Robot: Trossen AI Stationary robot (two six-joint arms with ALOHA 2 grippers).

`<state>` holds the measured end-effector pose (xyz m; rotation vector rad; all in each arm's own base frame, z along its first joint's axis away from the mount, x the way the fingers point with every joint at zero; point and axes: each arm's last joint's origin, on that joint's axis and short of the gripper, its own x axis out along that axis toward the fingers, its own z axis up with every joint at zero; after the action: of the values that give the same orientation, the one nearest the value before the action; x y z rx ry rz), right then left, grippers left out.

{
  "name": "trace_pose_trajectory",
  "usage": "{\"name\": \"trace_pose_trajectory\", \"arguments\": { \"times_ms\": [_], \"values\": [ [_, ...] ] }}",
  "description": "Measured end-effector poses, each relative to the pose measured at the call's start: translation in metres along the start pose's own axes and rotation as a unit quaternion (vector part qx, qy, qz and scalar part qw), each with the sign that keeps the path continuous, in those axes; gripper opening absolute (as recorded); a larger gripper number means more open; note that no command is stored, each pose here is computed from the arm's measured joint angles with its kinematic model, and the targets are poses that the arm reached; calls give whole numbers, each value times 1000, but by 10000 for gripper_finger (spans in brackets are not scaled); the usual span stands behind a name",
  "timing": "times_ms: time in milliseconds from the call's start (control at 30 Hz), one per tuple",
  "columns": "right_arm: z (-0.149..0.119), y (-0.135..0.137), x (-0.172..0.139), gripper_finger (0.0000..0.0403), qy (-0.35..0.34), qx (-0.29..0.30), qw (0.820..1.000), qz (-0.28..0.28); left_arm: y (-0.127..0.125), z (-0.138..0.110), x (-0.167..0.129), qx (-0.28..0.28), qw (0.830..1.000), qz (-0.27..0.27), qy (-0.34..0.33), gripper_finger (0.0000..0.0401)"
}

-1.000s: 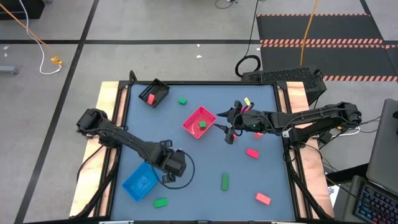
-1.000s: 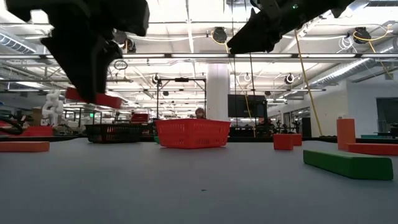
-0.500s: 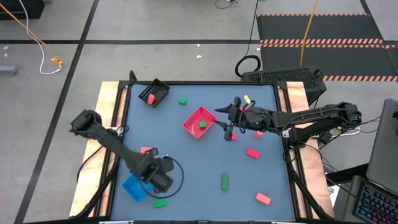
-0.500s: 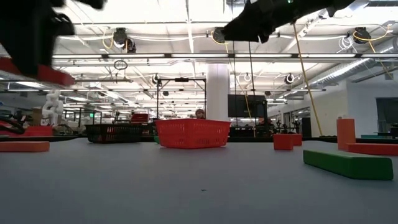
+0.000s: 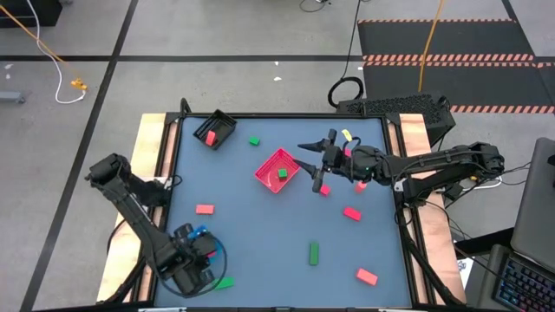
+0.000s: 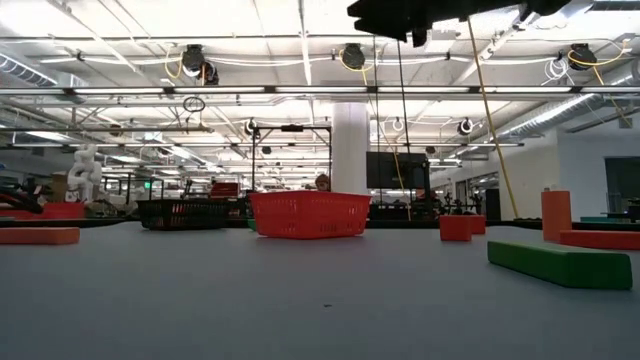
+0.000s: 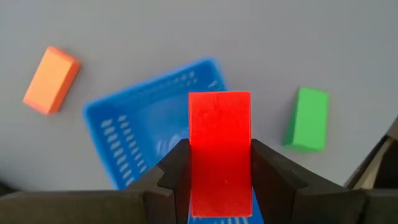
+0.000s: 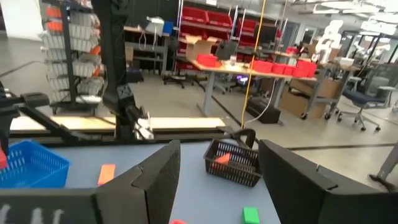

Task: Sort & place blocks by color
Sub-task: Put the red block into the blue bin, then put the orange block into the black bin

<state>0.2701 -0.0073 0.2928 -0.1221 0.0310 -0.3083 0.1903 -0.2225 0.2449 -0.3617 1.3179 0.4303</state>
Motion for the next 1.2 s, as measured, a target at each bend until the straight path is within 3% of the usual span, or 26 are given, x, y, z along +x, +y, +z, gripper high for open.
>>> {"name": "trace_pose_trajectory", "arguments": {
  "times_ms": [367,600,733,933,1100,1200],
  "values": [
    [2,0,0,210,-10,25,1000,0,8,-30,11,-45,998,36,2,140],
    [1,0,1,210,-8,49,999,1,8,-31,11,-46,998,39,2,326],
    [-3,2,4,210,0,61,998,4,10,-31,11,-45,998,47,0,385],
    [-14,7,12,210,21,63,997,25,7,-30,12,-33,999,34,-7,387],
    [-28,14,20,210,47,56,996,47,-3,-28,12,25,999,-16,-14,360],
    [-33,15,23,210,55,65,995,46,0,-20,14,39,999,0,-32,346]
  ]
}}
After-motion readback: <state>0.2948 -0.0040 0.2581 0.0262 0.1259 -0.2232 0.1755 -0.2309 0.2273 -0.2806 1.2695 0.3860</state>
